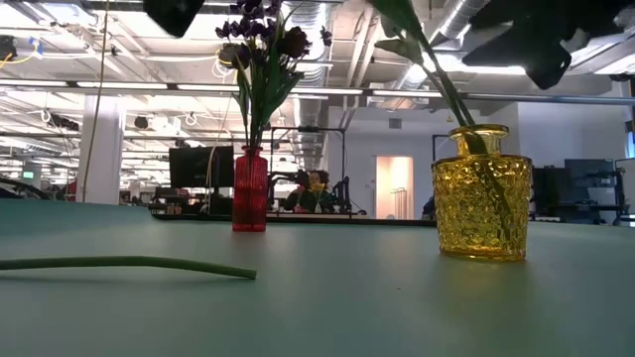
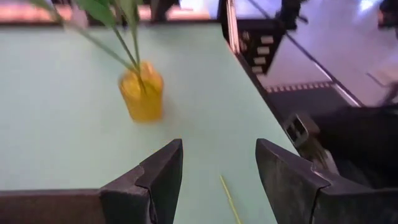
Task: Sort flowers into vase by color
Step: Put the white flower into the yellow flower vase
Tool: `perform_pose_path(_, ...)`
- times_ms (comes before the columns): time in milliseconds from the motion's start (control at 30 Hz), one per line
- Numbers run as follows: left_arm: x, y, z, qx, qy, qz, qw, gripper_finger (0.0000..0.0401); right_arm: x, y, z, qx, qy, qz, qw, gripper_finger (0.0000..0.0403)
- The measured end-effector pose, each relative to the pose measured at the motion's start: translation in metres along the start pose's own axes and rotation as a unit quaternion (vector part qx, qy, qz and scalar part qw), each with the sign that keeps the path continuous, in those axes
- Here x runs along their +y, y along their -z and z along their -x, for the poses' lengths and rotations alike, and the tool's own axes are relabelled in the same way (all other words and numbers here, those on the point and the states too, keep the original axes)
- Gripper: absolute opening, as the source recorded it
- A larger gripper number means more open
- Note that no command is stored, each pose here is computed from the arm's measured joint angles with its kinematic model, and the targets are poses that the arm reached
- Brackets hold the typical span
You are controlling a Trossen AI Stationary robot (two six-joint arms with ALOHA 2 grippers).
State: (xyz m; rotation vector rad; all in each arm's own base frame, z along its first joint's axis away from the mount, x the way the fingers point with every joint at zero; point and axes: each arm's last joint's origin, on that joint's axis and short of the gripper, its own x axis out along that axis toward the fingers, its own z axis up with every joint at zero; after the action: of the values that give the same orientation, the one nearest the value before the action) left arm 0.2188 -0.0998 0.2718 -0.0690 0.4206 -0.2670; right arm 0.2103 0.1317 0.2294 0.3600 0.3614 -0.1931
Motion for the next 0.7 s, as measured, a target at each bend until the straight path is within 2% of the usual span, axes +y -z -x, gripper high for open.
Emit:
perform_pose_path(167, -0.011, 0.016, -0.002, 0.071, 0.025, 0.033, 0.997, 0.019, 0.001, -0.01, 0.011, 0.035, -0.079, -0.047, 0.995, 0.0238)
perform_pose_path(267, -0.023, 0.032, -0.011, 0.108, 0.036, 0.041, 0.993, 0.019, 0.005, -0.008, 0.014, 0.055, -0.106, -0.06, 0.991, 0.0235)
perform_pose_path(467, -0.046, 0.068, -0.04, 0.194, 0.04, 0.043, 0.979, 0.019, 0.022, 0.009, 0.016, 0.072, -0.14, -0.066, 0.985, 0.0233)
perform_pose_path(700, -0.055, 0.107, -0.063, 0.281, 0.013, 0.035, 0.959, 0.019, 0.047, 0.033, 0.013, 0.076, -0.187, -0.065, 0.977, 0.0232)
